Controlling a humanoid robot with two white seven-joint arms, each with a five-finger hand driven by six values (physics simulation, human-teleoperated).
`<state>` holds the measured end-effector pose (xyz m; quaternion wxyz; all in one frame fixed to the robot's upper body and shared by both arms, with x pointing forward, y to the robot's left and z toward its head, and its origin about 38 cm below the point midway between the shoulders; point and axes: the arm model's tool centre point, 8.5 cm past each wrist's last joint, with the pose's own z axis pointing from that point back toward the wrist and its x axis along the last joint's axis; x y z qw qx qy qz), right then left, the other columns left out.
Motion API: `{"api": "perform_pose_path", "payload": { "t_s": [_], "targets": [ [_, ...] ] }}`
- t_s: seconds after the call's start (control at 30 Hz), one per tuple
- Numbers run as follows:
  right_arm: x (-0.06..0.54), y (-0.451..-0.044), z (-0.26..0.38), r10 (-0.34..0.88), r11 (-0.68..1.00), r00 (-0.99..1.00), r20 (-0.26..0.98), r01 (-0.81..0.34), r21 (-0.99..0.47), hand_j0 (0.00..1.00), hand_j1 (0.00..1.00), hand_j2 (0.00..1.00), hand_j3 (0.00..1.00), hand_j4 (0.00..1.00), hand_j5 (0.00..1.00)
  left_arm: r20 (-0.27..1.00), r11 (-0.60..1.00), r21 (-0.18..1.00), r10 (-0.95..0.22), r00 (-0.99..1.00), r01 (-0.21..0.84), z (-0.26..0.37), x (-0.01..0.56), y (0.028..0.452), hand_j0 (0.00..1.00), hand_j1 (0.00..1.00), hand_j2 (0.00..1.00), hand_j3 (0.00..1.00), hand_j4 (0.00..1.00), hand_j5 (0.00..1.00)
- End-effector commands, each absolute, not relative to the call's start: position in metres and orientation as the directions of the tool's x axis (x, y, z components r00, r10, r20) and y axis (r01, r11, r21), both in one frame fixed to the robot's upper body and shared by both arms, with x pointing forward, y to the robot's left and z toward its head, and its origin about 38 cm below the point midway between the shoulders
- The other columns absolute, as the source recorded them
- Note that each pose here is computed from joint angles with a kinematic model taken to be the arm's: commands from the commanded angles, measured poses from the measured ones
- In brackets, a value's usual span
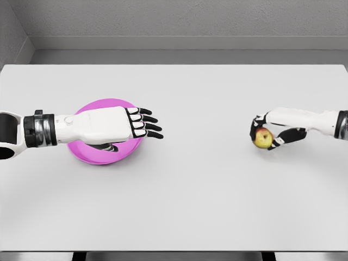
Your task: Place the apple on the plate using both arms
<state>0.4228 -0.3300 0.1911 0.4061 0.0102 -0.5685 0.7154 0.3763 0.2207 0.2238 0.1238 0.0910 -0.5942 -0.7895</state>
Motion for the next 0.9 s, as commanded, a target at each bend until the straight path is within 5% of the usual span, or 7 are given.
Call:
{"api": "perform_pose_path", "payload": {
  "t_s": [0.0, 0.17, 0.4, 0.43, 0.47, 0.7, 0.87],
  "targets": [
    [0.421, -0.285, 0.195, 0.461, -0.012, -0.725, 0.512, -0.582, -0.813, 0.33, 0.33, 0.33, 0.33, 0.33, 0.33, 0.007, -0.26, 0.961, -0.306, -0.952, 0.091, 0.224, 0.376, 0.221, 1.0, 1.0, 1.0, 1.0, 1.0, 1.0],
    [0.452, -0.197, 0.208, 0.393, 0.061, -0.72, 0.572, -0.6, -0.797, 0.35, 0.35, 0.35, 0.35, 0.35, 0.35, 0.007, -0.259, 0.962, -0.305, -0.952, 0.09, 0.224, 0.376, 0.221, 1.0, 1.0, 1.0, 1.0, 1.0, 1.0],
    [0.457, -0.209, 0.197, 0.413, 0.064, -0.705, 0.577, -0.609, -0.791, 0.36, 0.36, 0.36, 0.36, 0.36, 0.36, 0.009, -0.257, 0.962, -0.305, -0.952, 0.091, 0.224, 0.376, 0.221, 1.0, 1.0, 1.0, 1.0, 1.0, 1.0],
    [0.457, -0.209, 0.197, 0.414, 0.063, -0.706, 0.576, -0.609, -0.791, 0.46, 0.46, 0.46, 0.46, 0.46, 0.46, 0.007, -0.259, 0.962, -0.305, -0.952, 0.09, 0.224, 0.376, 0.221, 1.0, 1.0, 1.0, 1.0, 1.0, 1.0],
    [0.457, -0.21, 0.196, 0.424, 0.059, -0.701, 0.574, -0.611, -0.79, 1.0, 1.0, 1.0, 1.0, 1.0, 1.0, 0.007, -0.259, 0.962, -0.305, -0.952, 0.09, 0.224, 0.376, 0.221, 1.0, 1.0, 1.0, 1.0, 1.0, 1.0],
    [0.465, -0.23, 0.2, 0.452, 0.098, -0.689, 0.567, -0.593, -0.799, 1.0, 1.0, 1.0, 1.0, 1.0, 1.0, 0.018, -0.254, 0.962, -0.292, -0.956, 0.096, 0.221, 0.375, 0.215, 1.0, 1.0, 1.0, 1.0, 1.0, 1.0],
    [0.47, -0.307, 0.251, 0.464, 0.379, -0.713, 0.525, -0.376, -0.846, 1.0, 1.0, 1.0, 1.0, 1.0, 1.0, 0.01, -0.262, 0.962, -0.225, -0.974, 0.07, 0.226, 0.378, 0.179, 1.0, 1.0, 1.0, 1.0, 1.0, 1.0]
  ]
}}
